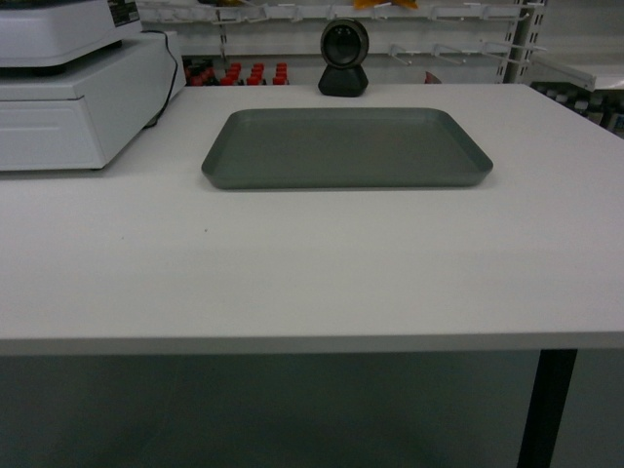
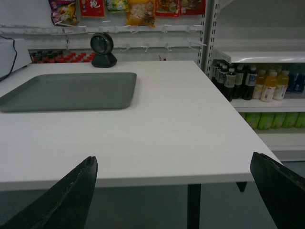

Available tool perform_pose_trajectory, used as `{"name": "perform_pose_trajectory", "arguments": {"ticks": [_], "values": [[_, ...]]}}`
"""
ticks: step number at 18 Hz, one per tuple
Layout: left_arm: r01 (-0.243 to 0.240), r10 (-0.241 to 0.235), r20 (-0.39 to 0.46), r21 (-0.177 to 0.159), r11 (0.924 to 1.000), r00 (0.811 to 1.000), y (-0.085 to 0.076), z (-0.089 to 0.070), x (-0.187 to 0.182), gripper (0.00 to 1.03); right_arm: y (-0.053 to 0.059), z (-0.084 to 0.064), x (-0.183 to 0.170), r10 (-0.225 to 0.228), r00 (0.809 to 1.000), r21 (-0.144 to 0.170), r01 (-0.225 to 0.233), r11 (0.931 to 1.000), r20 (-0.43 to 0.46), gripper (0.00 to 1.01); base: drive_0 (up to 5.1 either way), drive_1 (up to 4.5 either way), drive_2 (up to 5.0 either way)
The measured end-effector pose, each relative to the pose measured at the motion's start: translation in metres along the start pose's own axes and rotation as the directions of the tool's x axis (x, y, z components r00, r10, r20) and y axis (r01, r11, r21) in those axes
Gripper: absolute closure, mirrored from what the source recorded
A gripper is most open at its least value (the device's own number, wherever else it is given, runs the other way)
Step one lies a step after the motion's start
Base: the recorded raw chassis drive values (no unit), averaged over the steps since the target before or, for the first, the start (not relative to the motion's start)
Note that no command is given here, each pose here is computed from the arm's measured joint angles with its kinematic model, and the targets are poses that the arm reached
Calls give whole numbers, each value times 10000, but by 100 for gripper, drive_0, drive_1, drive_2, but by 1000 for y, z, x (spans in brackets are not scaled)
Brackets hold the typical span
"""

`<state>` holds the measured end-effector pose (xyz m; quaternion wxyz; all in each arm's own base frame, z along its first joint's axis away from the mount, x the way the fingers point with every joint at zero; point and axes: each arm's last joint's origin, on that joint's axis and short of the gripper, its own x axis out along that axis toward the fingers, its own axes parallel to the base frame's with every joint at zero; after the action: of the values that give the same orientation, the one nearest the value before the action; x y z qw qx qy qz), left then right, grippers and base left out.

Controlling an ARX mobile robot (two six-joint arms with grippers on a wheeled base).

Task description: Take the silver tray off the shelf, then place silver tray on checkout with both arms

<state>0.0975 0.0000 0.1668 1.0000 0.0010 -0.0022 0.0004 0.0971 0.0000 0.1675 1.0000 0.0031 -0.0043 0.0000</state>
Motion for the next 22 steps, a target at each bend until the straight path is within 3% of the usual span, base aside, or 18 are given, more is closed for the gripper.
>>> {"name": "perform_pose_trajectory", "arguments": {"ticks": [22], "values": [[8,-8,-34,-8,10000,10000,0,0,0,5,0,0,0,0,10000,4,0,10000,-34,3,0,0,0]]}}
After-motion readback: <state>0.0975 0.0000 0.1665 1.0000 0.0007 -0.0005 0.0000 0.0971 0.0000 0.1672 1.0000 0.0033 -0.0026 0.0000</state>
